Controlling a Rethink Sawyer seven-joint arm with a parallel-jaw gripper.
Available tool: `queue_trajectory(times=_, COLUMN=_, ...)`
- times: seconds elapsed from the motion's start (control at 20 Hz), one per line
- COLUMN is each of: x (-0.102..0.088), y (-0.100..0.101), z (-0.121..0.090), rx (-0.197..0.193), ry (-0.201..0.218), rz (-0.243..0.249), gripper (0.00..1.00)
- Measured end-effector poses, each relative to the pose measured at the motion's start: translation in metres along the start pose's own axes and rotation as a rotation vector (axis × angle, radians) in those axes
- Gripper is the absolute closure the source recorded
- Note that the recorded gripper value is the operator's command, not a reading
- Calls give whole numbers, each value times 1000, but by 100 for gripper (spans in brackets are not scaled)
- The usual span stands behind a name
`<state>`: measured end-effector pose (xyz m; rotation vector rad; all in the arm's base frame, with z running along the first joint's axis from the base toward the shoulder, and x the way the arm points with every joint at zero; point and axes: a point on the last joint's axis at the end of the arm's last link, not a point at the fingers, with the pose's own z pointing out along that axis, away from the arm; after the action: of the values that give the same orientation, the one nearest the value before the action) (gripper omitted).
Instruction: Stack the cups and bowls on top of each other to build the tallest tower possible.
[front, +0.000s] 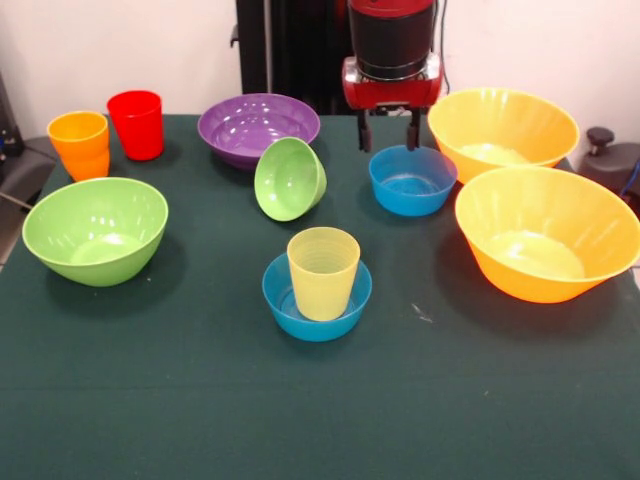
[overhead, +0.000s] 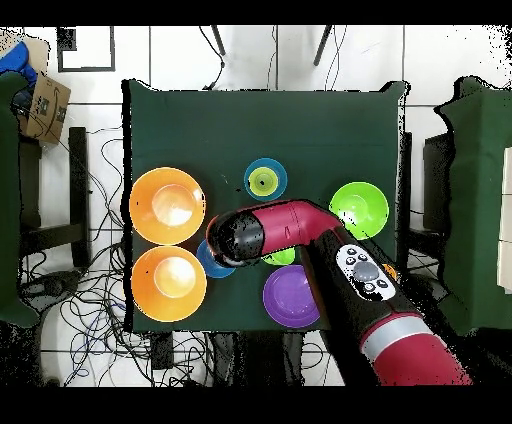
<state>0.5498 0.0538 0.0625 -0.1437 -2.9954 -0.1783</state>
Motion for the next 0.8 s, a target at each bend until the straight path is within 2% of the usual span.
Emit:
queue_trajectory(times=0.25, x=-8, y=5, z=-7, rx=-15, ry=2, rz=-9, gripper=0)
queue_trajectory(times=0.45, x=-13, y=6, z=-14, rx=-20, ry=26, rz=-22, gripper=0)
queue_trajectory(times=0.65, x=-15, y=-5, z=-29, rx=-20, ry=70, rz=-46, gripper=0)
queue_trajectory(times=0.8, x=-16, y=-12, z=-35, rx=-25, ry=80, rz=-58, gripper=0)
